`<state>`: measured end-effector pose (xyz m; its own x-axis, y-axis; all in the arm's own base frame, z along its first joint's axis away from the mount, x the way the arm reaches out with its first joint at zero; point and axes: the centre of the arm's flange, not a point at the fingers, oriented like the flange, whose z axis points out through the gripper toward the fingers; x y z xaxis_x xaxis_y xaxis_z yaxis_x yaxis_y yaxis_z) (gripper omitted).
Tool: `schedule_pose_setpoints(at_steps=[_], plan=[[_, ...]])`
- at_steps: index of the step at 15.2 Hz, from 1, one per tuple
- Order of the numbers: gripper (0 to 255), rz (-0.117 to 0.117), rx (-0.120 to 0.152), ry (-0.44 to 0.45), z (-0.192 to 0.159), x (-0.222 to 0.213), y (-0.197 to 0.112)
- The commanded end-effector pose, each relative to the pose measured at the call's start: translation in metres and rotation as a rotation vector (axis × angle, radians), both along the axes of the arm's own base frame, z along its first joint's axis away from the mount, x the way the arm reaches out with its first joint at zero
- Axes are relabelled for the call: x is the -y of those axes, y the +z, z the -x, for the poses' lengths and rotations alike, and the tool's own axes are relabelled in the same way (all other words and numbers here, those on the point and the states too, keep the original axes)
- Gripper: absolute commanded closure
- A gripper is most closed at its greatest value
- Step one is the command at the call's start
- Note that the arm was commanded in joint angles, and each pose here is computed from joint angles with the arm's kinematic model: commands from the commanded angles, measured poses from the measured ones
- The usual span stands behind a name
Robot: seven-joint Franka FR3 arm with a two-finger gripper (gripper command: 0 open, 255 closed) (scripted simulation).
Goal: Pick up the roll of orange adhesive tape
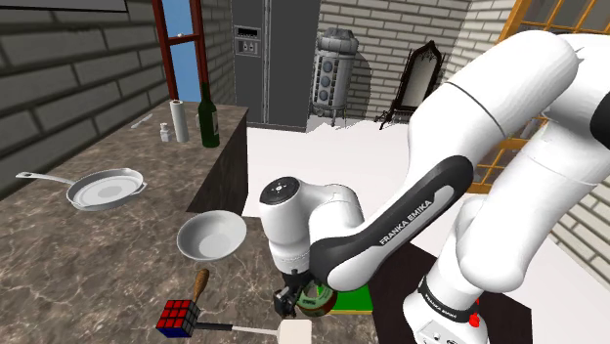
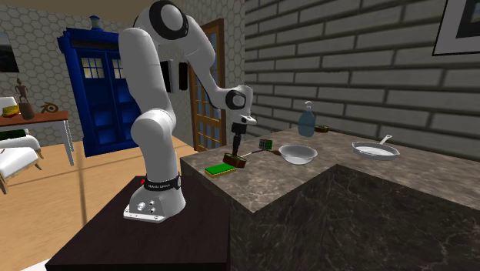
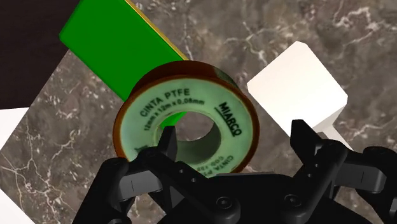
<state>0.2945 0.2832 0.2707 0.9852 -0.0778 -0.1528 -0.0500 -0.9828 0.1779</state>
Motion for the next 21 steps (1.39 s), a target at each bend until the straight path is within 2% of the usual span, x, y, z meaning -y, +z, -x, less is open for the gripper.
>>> schedule_pose_setpoints(at_steps=[1, 3, 4, 13, 21], plan=[[0, -0.001, 0.0, 0.0, 0.0, 0.0, -0.014], [0, -0.001, 0.0, 0.0, 0.0, 0.0, -0.014], [255, -0.001, 0.0, 0.0, 0.001, 0.0, -0.014], [255, -0.001, 0.0, 0.0, 0.0, 0.0, -0.014], [255, -0.001, 0.0, 0.0, 0.0, 0.0, 0.028]])
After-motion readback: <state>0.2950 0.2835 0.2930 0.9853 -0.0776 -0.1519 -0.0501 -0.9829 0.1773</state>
